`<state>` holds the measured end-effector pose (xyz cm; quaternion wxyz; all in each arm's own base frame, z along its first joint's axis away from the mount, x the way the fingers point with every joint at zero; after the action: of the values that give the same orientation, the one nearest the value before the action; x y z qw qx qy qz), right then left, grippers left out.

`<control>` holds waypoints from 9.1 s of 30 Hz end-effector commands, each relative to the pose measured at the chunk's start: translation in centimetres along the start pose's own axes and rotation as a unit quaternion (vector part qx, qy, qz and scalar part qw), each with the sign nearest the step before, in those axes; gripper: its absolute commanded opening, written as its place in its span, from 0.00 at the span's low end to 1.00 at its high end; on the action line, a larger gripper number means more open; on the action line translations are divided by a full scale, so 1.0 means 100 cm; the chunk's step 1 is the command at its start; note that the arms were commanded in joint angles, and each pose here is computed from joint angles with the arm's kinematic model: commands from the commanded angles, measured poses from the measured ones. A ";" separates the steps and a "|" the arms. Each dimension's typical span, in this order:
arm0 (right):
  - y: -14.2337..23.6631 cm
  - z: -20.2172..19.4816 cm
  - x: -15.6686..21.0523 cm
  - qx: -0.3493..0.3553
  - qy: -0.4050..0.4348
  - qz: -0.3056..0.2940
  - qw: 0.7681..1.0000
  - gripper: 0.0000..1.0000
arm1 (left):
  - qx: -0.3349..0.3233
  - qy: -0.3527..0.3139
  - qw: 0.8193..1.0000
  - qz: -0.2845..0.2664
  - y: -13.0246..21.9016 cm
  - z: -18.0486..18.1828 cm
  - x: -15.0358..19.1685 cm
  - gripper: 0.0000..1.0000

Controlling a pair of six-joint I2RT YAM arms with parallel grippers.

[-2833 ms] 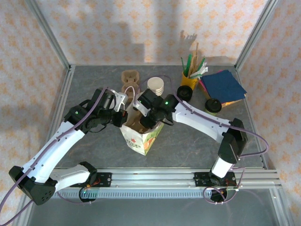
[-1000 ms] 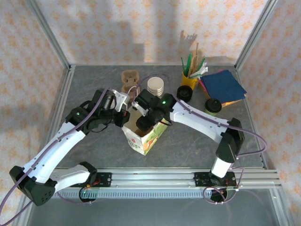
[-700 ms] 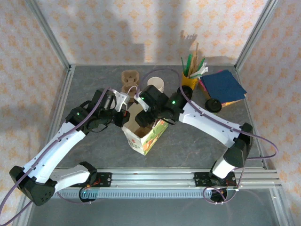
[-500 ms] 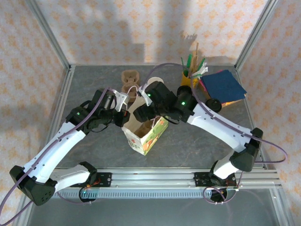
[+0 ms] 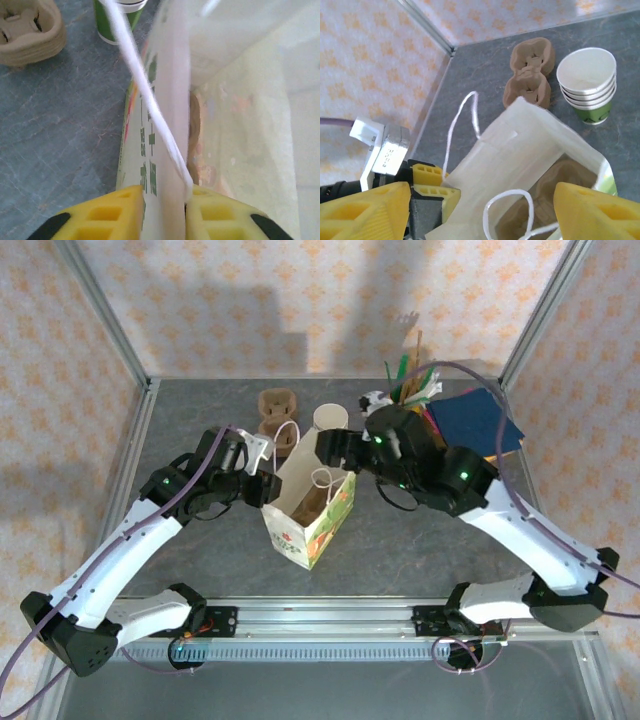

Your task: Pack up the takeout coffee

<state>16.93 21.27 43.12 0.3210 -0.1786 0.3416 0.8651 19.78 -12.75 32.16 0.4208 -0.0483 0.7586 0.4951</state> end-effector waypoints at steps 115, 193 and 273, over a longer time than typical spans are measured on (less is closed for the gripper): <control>-0.041 -0.122 0.036 -0.101 -0.487 -0.020 0.867 0.00 | -0.050 0.076 0.994 0.068 -0.021 -0.093 -0.066 0.24; -0.026 -0.164 0.046 -0.059 -0.467 -0.052 0.881 0.00 | -0.053 0.054 0.980 0.185 -0.129 -0.111 -0.025 0.21; 0.005 -0.129 0.017 -0.116 -0.440 -0.075 0.887 0.00 | 0.000 0.001 0.936 0.352 -0.234 -0.097 0.063 0.05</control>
<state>16.54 12.93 30.07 0.4745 0.1921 0.1021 0.8529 21.54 -30.72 14.27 0.2321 0.2084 0.7444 0.5904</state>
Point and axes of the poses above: each hand's point on the last joint's axis, 136 mm out from that joint toward the fingers, its own y axis back along the fingers, its own z axis along the line the jaws close on, x = y × z, the point moved 10 cm from there along y, back along the fingers, and after that the axes turned 15 degrees about -y, right-handed, at the moved point
